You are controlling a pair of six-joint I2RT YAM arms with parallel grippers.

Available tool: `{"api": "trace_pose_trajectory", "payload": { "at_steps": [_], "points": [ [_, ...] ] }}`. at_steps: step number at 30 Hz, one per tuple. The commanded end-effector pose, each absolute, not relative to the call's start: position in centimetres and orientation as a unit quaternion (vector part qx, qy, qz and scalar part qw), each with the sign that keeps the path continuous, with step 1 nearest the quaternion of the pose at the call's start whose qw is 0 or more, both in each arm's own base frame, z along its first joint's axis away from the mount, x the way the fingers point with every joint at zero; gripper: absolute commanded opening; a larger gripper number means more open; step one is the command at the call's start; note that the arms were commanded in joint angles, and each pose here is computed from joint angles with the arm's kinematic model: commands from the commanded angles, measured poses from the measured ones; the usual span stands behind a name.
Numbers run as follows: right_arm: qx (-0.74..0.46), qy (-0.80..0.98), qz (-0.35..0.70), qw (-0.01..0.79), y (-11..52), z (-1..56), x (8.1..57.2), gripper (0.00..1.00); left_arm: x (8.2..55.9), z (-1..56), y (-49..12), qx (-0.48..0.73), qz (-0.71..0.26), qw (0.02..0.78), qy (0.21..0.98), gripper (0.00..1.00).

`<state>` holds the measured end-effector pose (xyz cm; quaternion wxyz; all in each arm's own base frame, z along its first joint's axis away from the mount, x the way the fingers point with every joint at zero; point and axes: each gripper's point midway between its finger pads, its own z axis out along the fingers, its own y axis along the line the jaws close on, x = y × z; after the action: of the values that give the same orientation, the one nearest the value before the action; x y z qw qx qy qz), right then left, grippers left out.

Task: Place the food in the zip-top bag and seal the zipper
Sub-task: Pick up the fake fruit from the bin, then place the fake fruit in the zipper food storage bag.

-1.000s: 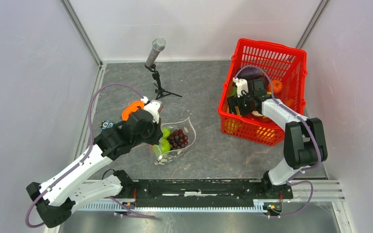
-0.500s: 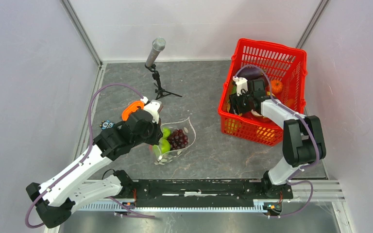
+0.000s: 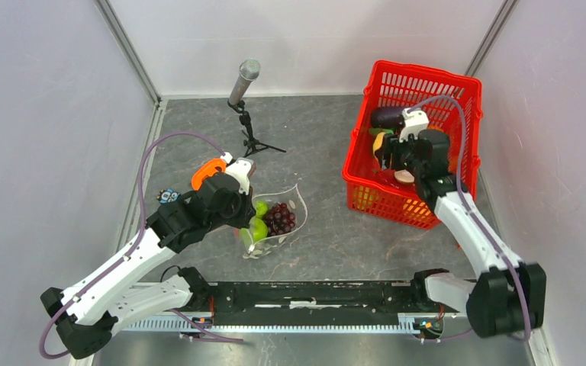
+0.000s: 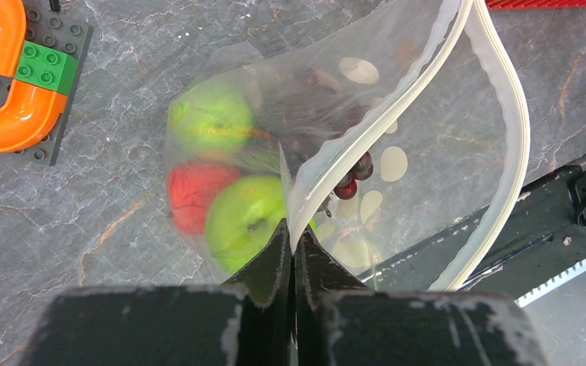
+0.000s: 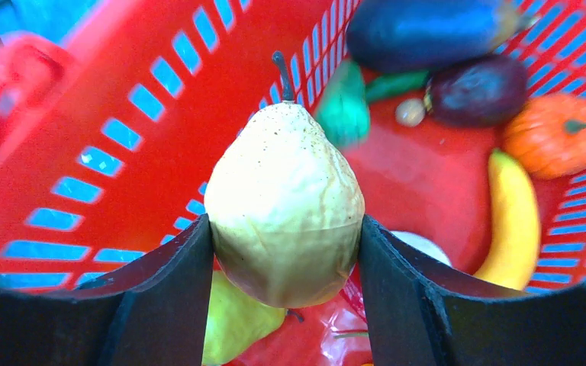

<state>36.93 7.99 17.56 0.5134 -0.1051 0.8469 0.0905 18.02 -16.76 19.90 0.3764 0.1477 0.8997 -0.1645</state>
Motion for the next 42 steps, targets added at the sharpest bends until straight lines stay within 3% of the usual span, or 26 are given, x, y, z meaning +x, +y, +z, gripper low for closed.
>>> {"api": "trace_pose_trajectory", "payload": {
  "at_steps": [1,7,11,16,24,33,38,42],
  "points": [
    [-0.05,0.792,0.095,0.601,7.1,23.4,36.3,0.42,18.3,20.6,-17.0,0.146,-0.177,0.391,0.891,0.02],
    [-0.07,0.716,0.161,0.675,8.8,29.8,32.9,0.42,18.3,20.7,-17.1,0.146,-0.179,0.391,0.891,0.02],
    [-0.134,0.653,0.268,0.696,12.5,32.9,29.6,0.41,18.4,20.6,-17.4,0.143,-0.185,0.392,0.89,0.02],
    [-0.229,0.588,0.4,0.664,17.3,34.3,25.1,0.42,18.5,20.7,-17.4,0.14,-0.187,0.395,0.889,0.02],
    [-0.365,0.565,0.447,0.59,25.9,30.8,20.4,0.41,18.7,20.9,-17.6,0.137,-0.19,0.401,0.886,0.02],
    [-0.497,0.535,0.425,0.534,32.9,27.5,16.9,0.42,18.7,21.1,-17.6,0.133,-0.195,0.405,0.883,0.02],
    [-0.501,0.575,0.365,0.535,34.8,25.5,18.8,0.45,18.7,21.5,-17.7,0.135,-0.2,0.407,0.881,0.02],
    [-0.494,0.615,0.309,0.531,34.5,23.7,20.8,0.54,18.7,21.8,-17.3,0.132,-0.195,0.416,0.879,0.02]
  ]
}}
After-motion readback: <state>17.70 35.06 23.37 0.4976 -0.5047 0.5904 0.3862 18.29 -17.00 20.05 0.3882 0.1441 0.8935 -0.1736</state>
